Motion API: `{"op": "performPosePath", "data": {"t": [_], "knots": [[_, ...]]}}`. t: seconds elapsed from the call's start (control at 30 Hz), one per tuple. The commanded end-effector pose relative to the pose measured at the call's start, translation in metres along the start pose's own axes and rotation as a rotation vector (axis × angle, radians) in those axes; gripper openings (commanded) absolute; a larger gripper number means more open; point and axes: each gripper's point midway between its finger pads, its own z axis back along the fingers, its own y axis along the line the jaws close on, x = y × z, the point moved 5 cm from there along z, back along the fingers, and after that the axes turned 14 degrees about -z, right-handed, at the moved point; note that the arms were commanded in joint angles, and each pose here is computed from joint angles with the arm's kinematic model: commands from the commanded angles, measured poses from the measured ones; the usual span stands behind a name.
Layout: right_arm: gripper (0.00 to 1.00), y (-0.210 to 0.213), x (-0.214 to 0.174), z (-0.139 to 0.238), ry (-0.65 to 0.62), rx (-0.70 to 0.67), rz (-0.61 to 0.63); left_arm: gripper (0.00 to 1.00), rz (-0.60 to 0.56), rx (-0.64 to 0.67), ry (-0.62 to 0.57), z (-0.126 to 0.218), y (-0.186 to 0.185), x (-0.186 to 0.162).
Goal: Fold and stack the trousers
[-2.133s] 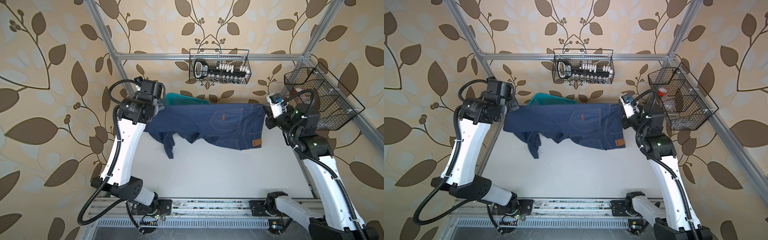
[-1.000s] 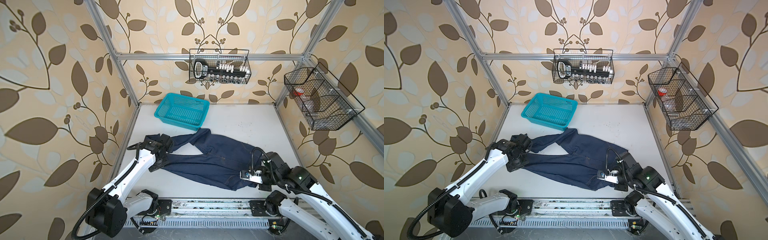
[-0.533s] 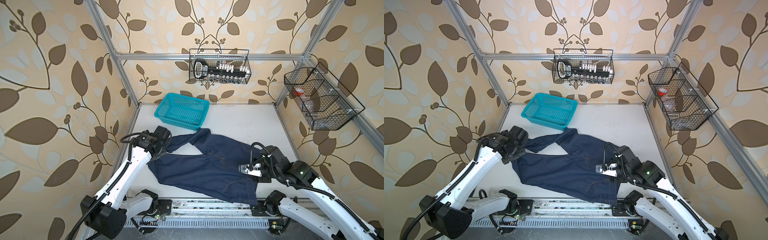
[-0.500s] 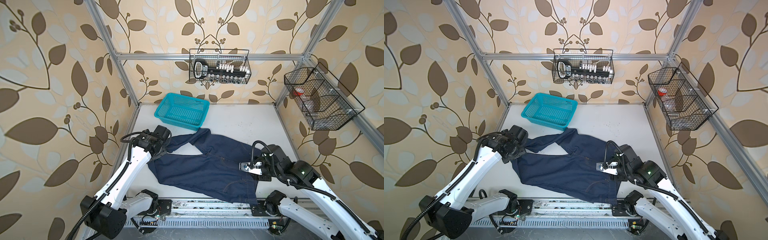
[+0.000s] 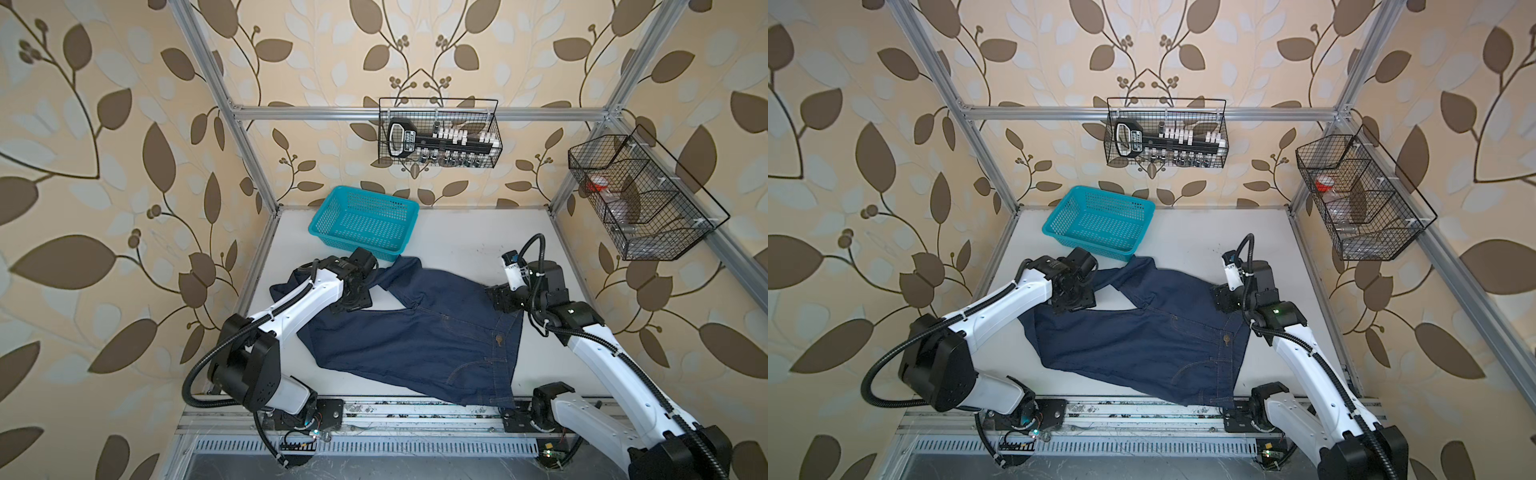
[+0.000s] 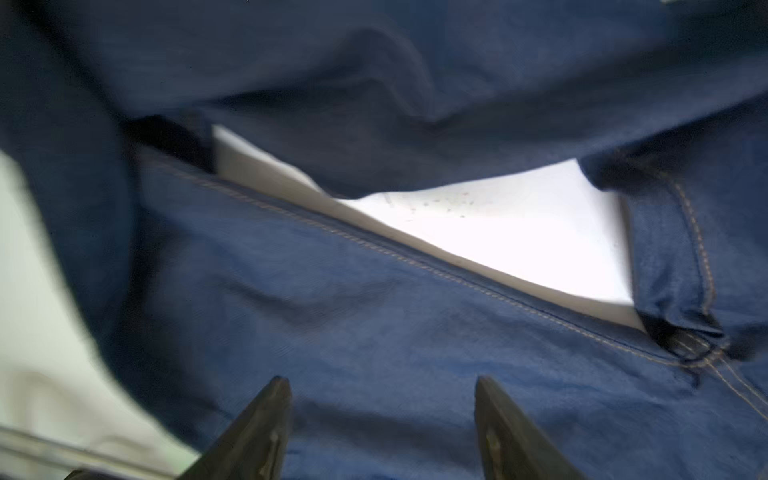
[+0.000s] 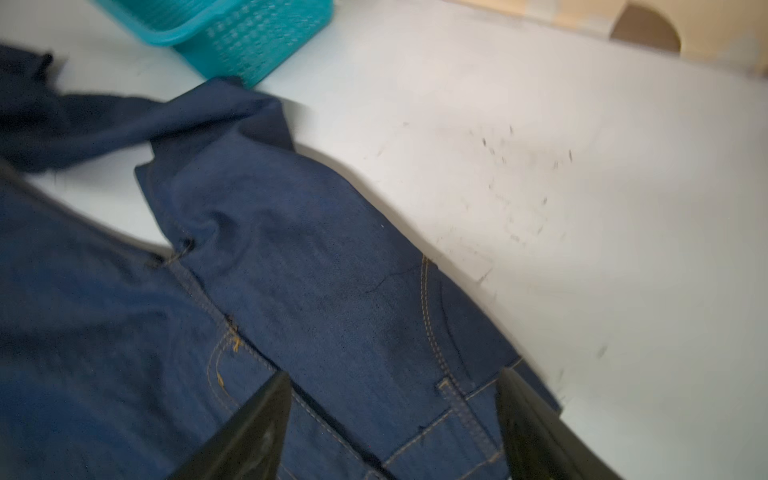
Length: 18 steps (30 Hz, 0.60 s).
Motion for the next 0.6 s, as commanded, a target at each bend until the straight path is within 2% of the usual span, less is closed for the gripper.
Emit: {"op": "performPosePath", "data": {"t": [0.0, 0.07, 0.2, 0.3, 0.37, 0.57], "knots": [[0.77, -0.017, -0.001, -0.015, -0.07, -0.03, -0.405, 0.71, -0.022, -0.017, 0.018, -0.017, -0.007, -0.001], [0.78, -0.03, -0.015, -0.024, -0.032, -0.098, -0.432, 0.71, -0.018, 0.008, 0.06, -0.03, -0.003, -0.012], [0.78, -0.063, -0.033, -0.029, -0.008, -0.23, -0.567, 0.71, 0.034, 0.007, 0.103, -0.043, 0.006, -0.037], [0.77, -0.074, -0.04, -0.035, -0.008, -0.208, -0.621, 0.71, 0.065, 0.003, 0.145, -0.052, 0.013, -0.056], [0.76, -0.079, -0.046, -0.043, 0.036, -0.199, -0.644, 0.7, 0.074, -0.001, 0.166, -0.056, 0.016, -0.066], [0.71, -0.084, -0.048, -0.065, 0.076, -0.136, -0.66, 0.7, 0.075, -0.01, 0.199, -0.053, 0.024, -0.084]]}}
